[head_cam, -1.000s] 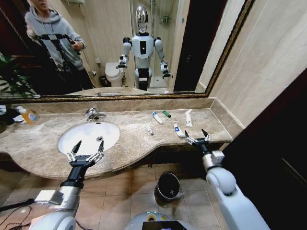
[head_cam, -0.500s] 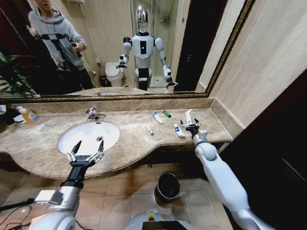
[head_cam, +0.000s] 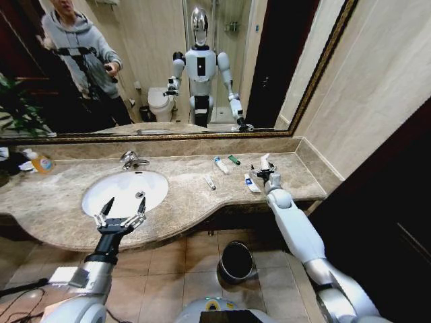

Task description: Pick up the trash from the sink and place it in the trash bin.

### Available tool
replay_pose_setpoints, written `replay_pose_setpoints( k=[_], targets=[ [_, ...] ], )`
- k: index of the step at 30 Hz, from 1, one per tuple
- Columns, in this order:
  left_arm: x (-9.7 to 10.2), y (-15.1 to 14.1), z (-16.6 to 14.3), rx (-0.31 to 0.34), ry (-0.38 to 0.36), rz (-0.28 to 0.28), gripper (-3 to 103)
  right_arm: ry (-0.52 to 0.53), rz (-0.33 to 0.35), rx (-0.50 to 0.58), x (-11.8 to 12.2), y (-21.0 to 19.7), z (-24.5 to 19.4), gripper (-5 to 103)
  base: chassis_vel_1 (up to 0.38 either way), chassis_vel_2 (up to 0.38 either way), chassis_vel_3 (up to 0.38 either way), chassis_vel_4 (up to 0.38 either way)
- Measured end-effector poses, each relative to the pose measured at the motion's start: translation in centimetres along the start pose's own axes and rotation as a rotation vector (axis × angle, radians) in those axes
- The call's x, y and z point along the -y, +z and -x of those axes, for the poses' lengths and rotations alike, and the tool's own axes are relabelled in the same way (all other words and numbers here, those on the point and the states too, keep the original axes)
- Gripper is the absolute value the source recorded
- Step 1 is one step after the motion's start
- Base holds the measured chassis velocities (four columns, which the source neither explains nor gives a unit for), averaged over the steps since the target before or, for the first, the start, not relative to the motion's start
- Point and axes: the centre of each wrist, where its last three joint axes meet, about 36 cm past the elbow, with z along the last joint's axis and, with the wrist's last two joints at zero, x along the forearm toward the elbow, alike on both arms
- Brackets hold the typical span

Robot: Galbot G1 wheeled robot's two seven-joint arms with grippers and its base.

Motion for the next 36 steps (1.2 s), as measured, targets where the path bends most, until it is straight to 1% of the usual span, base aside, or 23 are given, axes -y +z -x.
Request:
replay_pose_setpoints(
  k=[1,3,4,7,9,10,11,12,13,16,18,21,22,24,26,27,36],
  targets=[
    [0.0,0.0,0.0,0.0,0.0,0.0,100,0.0,0.0,0.0,0.0,0.0,0.0,93,0.0,0.0,0.0,0.0],
    [0.0,0.0,0.0,0.0,0.0,0.0,100,0.014,-0.001,-0.016,0.9,0.5,-0.4,83,0.0,0.0,0.0,0.0],
    [0.0,0.0,0.0,0.0,0.0,0.0,100,0.014,-0.001,-0.016,0.9,0.5,-0.4,83,0.0,0.0,0.0,0.0],
    [0.0,0.0,0.0,0.0,0.0,0.0,100,0.035,-0.004,-0.034,2.0,1.2,-1.0,66,0.0,0.0,0.0,0.0],
    [0.0,0.0,0.0,0.0,0.0,0.0,100,0.035,-0.006,-0.039,2.2,1.4,-1.2,66,0.0,0.0,0.0,0.0],
    [0.0,0.0,0.0,0.0,0.0,0.0,100,0.032,-0.007,-0.043,2.3,1.6,-1.4,56,0.0,0.0,0.0,0.0],
    [0.0,0.0,0.0,0.0,0.0,0.0,100,0.03,-0.007,-0.044,2.4,1.7,-1.5,56,0.0,0.0,0.0,0.0],
    [0.0,0.0,0.0,0.0,0.0,0.0,100,0.028,-0.007,-0.044,2.4,1.7,-1.6,50,0.0,0.0,0.0,0.0],
    [0.0,0.0,0.0,0.0,0.0,0.0,100,0.028,-0.007,-0.044,2.4,1.7,-1.6,50,0.0,0.0,0.0,0.0],
    [0.0,0.0,0.0,0.0,0.0,0.0,100,0.015,-0.004,-0.042,2.2,1.7,-1.8,33,0.0,0.0,0.0,0.0],
    [0.0,0.0,0.0,0.0,0.0,0.0,100,0.012,-0.004,-0.042,2.1,1.8,-1.8,33,0.0,0.0,0.0,0.0],
    [0.0,0.0,0.0,0.0,0.0,0.0,100,0.002,0.003,-0.042,1.5,1.8,-1.9,18,0.0,0.0,0.0,0.0],
    [0.0,0.0,0.0,0.0,0.0,0.0,100,0.002,0.003,-0.042,1.5,1.8,-1.9,18,0.0,0.0,0.0,0.0],
    [0.0,0.0,0.0,0.0,0.0,0.0,100,-0.001,0.005,-0.038,1.3,1.7,-1.9,6,0.0,0.0,0.0,0.0],
    [0.0,0.0,0.0,0.0,0.0,0.0,100,-0.001,0.005,-0.037,1.3,1.7,-1.9,6,0.0,0.0,0.0,0.0],
    [0.0,0.0,0.0,0.0,0.0,0.0,100,-0.002,0.005,-0.034,1.3,1.6,-2.0,1,0.0,0.0,0.0,0.0],
    [0.0,0.0,0.0,0.0,0.0,0.0,100,-0.004,0.01,-0.029,1.7,1.2,-3.3,0,0.0,0.0,0.0,0.0]
  ],
)
